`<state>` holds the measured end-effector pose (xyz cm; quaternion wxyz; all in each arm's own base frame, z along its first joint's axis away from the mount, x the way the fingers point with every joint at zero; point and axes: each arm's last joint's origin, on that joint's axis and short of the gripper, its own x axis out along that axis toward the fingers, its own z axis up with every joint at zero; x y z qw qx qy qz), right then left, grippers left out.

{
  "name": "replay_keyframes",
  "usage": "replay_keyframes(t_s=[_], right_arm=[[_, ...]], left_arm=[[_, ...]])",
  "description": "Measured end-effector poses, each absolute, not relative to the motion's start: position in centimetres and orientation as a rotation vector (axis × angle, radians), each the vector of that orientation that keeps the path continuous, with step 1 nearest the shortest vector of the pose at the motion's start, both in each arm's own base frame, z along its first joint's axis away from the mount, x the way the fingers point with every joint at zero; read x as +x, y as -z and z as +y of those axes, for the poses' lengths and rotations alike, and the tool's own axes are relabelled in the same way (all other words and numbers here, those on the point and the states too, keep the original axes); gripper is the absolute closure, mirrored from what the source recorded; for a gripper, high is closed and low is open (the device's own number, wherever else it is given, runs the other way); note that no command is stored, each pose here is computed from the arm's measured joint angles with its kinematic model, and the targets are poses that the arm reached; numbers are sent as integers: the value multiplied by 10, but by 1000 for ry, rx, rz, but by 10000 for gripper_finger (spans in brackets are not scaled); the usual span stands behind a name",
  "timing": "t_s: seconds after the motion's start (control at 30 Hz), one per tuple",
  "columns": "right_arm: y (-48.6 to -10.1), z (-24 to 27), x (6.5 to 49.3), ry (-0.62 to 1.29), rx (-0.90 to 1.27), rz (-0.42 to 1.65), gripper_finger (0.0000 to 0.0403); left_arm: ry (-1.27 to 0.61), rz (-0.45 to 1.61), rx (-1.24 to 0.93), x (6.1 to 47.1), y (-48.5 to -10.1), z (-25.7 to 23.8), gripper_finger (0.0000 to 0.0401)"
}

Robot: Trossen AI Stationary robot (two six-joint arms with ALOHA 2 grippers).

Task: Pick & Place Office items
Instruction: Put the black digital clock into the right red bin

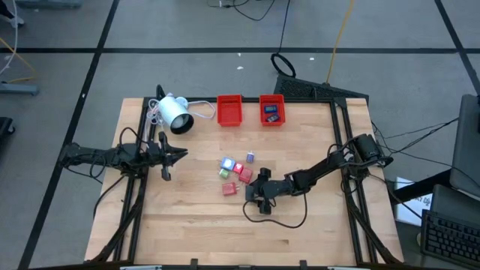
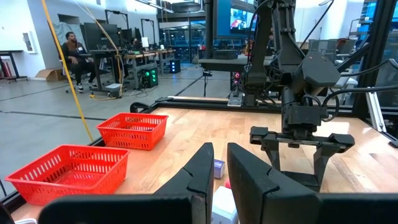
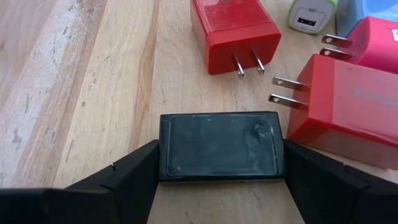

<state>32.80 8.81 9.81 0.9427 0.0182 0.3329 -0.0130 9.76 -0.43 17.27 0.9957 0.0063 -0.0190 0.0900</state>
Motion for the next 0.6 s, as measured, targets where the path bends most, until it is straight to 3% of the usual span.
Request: replay_keyframes(t_s=[0.6], right_arm=[[-98, 88, 328, 6, 46, 680, 108]], left_arm=[[-180, -38, 12, 98, -173, -4, 354]])
